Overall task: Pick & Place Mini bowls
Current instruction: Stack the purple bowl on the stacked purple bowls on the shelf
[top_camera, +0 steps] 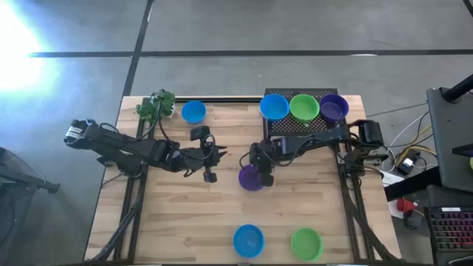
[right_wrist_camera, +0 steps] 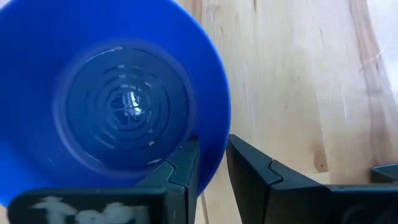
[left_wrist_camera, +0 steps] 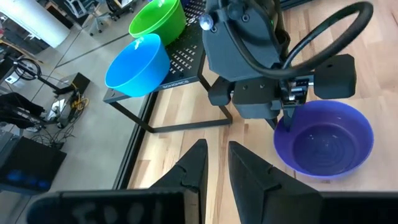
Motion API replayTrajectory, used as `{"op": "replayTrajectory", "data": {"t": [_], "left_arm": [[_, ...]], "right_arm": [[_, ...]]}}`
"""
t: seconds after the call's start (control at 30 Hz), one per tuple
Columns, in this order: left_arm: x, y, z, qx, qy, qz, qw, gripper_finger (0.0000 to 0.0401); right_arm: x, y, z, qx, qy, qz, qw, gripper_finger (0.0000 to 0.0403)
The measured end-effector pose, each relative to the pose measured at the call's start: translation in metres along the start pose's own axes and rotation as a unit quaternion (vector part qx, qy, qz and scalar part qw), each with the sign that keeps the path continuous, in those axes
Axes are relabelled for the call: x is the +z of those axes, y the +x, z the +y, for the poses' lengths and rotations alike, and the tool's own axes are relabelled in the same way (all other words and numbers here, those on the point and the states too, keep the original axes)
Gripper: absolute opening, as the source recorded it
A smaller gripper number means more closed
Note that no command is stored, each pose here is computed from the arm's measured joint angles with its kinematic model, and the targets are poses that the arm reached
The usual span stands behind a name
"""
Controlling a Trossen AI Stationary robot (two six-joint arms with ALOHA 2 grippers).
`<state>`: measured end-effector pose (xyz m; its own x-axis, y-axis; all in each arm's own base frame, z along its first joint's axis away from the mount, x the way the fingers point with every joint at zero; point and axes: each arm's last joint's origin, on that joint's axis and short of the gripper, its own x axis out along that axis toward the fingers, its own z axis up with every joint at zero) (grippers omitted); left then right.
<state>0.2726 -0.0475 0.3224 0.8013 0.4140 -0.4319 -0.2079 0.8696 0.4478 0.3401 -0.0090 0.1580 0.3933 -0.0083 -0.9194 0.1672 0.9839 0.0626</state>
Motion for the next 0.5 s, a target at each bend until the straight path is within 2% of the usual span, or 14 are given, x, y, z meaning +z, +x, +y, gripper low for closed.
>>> {"op": "replayTrajectory", "data": {"t": [0.2,0.5], "left_arm": [[0.0,0.0,0.0,0.0,0.002,0.0,1.0,0.0059],[0.0,-0.0001,-0.0001,0.0,0.002,0.0,1.0,0.0059]], "right_arm": [[-0.0008,0.0035,-0.0001,-0.001,0.005,0.006,1.0,0.0074],[-0.0005,0.0032,0.0002,0.002,0.012,0.004,1.0,0.0013]]}}
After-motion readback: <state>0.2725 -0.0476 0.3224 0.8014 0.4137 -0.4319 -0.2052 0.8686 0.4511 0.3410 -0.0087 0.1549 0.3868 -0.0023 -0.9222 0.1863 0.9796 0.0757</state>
